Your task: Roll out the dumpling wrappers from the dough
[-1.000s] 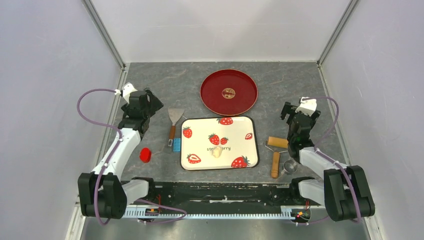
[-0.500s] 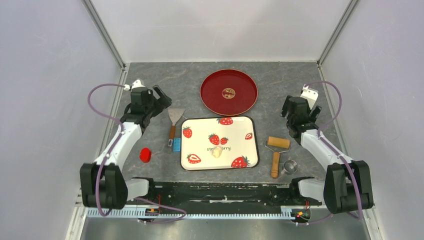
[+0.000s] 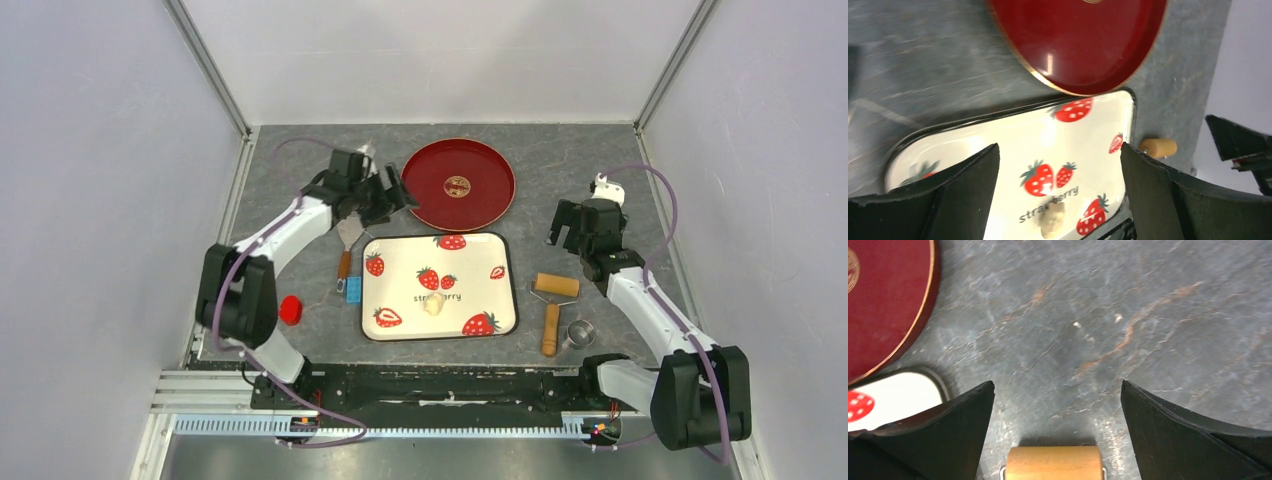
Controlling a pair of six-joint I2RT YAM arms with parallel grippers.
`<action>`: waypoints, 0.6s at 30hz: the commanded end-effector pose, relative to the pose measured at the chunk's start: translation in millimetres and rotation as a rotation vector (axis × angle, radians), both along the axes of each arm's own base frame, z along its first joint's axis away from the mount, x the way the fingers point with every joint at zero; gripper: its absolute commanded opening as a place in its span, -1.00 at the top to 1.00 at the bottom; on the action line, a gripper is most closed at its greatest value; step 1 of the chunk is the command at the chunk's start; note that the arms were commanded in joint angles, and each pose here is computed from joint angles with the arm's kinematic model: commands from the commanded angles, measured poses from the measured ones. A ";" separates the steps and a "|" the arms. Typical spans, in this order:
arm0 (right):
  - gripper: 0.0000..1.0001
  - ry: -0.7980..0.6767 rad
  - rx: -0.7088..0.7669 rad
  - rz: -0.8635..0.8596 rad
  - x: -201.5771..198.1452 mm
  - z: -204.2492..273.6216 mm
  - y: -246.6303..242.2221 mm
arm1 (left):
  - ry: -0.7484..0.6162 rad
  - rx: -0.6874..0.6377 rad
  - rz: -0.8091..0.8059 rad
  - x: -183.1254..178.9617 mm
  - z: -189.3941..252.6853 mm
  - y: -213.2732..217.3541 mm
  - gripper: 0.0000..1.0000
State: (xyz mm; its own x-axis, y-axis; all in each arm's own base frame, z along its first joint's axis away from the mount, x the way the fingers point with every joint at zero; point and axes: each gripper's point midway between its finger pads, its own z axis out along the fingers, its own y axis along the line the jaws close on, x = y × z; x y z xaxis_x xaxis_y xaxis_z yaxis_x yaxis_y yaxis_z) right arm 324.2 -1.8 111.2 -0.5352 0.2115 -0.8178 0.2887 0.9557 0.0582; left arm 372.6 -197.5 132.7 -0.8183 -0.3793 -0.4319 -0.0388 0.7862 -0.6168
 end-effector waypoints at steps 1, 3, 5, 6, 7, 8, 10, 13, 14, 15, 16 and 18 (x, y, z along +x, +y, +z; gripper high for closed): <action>-0.96 0.037 0.099 0.163 -1.5 -9.7 33.4 | 0.017 0.055 -0.239 -7.9 10.0 -45.0 -0.83; -0.96 0.038 0.136 0.210 1.1 -10.1 45.3 | 0.017 0.125 -0.288 -7.8 8.2 -52.3 -0.82; -0.96 0.038 0.164 0.261 5.1 -9.1 57.5 | 0.011 0.149 -0.298 -5.6 9.4 -54.5 -0.82; -0.96 0.047 0.164 0.273 7.3 -10.0 61.0 | 0.007 0.156 -0.288 -3.5 9.6 -53.2 -0.82; -0.96 0.056 0.177 0.316 8.3 -10.1 70.8 | 0.004 0.163 -0.277 -1.4 9.5 -51.5 -0.82; -0.97 0.069 0.181 0.347 10.6 -11.5 78.6 | 0.003 0.166 -0.270 -0.1 9.3 -49.9 -0.83; -0.99 0.100 0.176 0.409 12.9 -14.5 95.3 | 0.011 0.158 -0.259 2.2 8.7 -46.5 -0.83; -0.88 0.148 0.155 0.503 13.4 -23.3 120.9 | 0.039 0.134 -0.229 2.8 7.0 -36.5 -0.83; -0.84 0.165 0.148 0.536 12.6 -27.3 130.2 | 0.054 0.124 -0.213 2.2 5.2 -30.3 -0.83; -0.81 0.177 0.143 0.559 12.5 -30.2 137.7 | 0.067 0.111 -0.195 1.2 3.5 -23.0 -0.83; -0.78 0.198 0.143 0.578 11.7 -35.9 143.7 | 0.077 0.092 -0.177 0.0 3.1 -16.8 -0.83; -0.68 0.232 0.145 0.609 8.3 -45.3 152.7 | 0.094 0.044 -0.133 -3.6 0.0 -2.5 -0.83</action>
